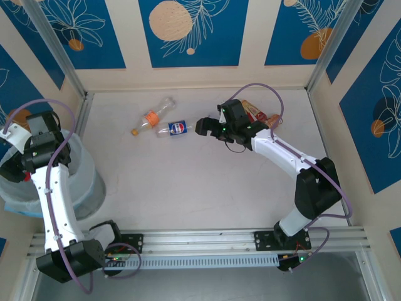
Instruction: Put the plastic bottles in the bin
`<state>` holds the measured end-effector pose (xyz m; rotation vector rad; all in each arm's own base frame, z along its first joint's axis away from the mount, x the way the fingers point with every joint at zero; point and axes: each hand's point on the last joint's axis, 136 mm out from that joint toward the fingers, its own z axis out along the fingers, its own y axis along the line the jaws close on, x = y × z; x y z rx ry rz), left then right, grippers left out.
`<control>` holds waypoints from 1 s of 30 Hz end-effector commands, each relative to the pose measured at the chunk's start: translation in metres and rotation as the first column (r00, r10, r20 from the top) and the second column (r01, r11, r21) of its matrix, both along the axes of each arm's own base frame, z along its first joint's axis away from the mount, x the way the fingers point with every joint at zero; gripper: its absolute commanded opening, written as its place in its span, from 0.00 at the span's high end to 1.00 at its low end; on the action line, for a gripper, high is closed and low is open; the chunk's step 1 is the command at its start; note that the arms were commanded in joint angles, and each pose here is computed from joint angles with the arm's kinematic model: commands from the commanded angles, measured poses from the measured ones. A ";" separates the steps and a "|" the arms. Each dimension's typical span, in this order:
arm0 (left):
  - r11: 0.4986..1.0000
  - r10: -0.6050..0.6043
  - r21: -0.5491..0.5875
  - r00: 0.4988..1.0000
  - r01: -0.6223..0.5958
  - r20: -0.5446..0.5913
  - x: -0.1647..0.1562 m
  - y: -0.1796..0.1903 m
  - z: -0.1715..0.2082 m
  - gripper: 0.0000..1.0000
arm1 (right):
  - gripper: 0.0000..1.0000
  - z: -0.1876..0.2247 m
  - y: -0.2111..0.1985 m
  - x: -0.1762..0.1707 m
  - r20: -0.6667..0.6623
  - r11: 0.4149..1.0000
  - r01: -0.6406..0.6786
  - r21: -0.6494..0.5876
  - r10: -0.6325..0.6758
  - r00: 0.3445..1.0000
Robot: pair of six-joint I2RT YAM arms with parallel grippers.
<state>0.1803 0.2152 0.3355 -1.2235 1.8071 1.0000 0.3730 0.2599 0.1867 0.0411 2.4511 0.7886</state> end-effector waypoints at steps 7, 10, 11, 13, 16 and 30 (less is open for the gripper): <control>0.957 -0.251 -0.123 0.962 0.263 0.104 0.047 -0.021 -0.007 0.01 | 0.03 0.005 0.000 0.002 0.016 1.000 0.003 -0.022 -0.002 1.000; 0.921 -0.330 -0.156 0.928 0.356 0.171 0.063 -0.033 -0.006 0.01 | 0.03 0.003 -0.003 0.002 0.015 0.999 0.010 -0.035 -0.009 1.000; 0.911 -0.346 -0.163 0.918 0.378 0.194 0.066 -0.037 -0.005 0.01 | 0.03 0.003 -0.004 0.003 0.016 0.999 0.012 -0.038 -0.012 1.000; 0.876 -0.396 -0.179 0.879 0.449 0.267 0.076 -0.049 -0.002 0.01 | 0.02 0.003 -0.005 0.003 0.017 0.999 0.017 -0.043 -0.016 1.000; 0.813 -0.460 -0.185 0.804 0.552 0.377 0.088 -0.070 0.006 0.01 | 0.02 0.005 -0.009 0.005 0.028 0.998 0.025 -0.056 -0.024 0.999; 0.381 -0.630 -0.039 0.290 0.924 0.721 0.119 -0.172 0.066 0.01 | 0.01 0.000 -0.043 0.020 0.057 0.985 0.089 -0.150 -0.081 0.995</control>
